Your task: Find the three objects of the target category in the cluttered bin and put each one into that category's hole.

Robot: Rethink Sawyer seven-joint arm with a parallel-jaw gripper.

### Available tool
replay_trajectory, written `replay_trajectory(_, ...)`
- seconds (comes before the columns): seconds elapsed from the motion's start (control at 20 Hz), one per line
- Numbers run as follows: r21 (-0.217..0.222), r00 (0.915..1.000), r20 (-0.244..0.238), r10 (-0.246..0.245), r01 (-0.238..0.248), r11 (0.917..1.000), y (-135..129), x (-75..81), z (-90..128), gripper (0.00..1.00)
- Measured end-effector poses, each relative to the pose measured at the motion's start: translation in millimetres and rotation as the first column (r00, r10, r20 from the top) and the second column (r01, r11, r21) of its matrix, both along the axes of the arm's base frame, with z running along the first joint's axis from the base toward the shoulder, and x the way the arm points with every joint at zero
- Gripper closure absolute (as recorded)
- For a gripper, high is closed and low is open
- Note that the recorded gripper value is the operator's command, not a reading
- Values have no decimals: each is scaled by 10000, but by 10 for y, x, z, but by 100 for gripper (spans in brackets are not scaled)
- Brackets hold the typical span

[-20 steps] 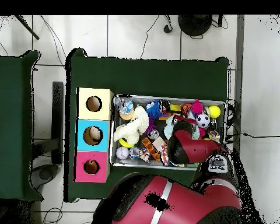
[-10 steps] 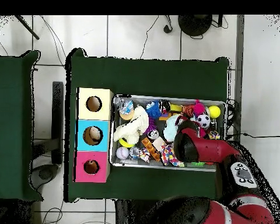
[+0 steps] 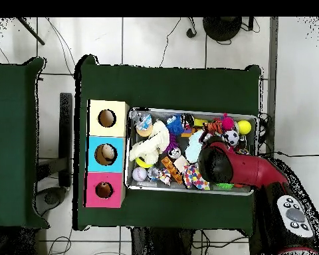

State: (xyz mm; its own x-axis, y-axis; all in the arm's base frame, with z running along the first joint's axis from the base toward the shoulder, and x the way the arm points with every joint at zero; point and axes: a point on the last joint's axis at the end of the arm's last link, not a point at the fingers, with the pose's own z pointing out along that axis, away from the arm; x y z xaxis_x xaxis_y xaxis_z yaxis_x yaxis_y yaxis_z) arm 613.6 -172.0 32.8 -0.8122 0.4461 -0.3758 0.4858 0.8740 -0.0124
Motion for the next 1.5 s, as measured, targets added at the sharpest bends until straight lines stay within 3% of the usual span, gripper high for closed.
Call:
replay_trajectory(0.45, -70, 9985, 522, 151, -148, 9999, 286, 153, 466, 100)
replay_trajectory(1.25, 21, 9964, 841, -82, 80, 10000, 364, 190, 741, 100)
replay_trajectory(1.3, -1, 9961, 885, -60, 60, 10000, 372, 201, 769, 0)
replay_trajectory(1.5, 23, 9959, 907, -50, 48, 10000, 380, 208, 776, 0)
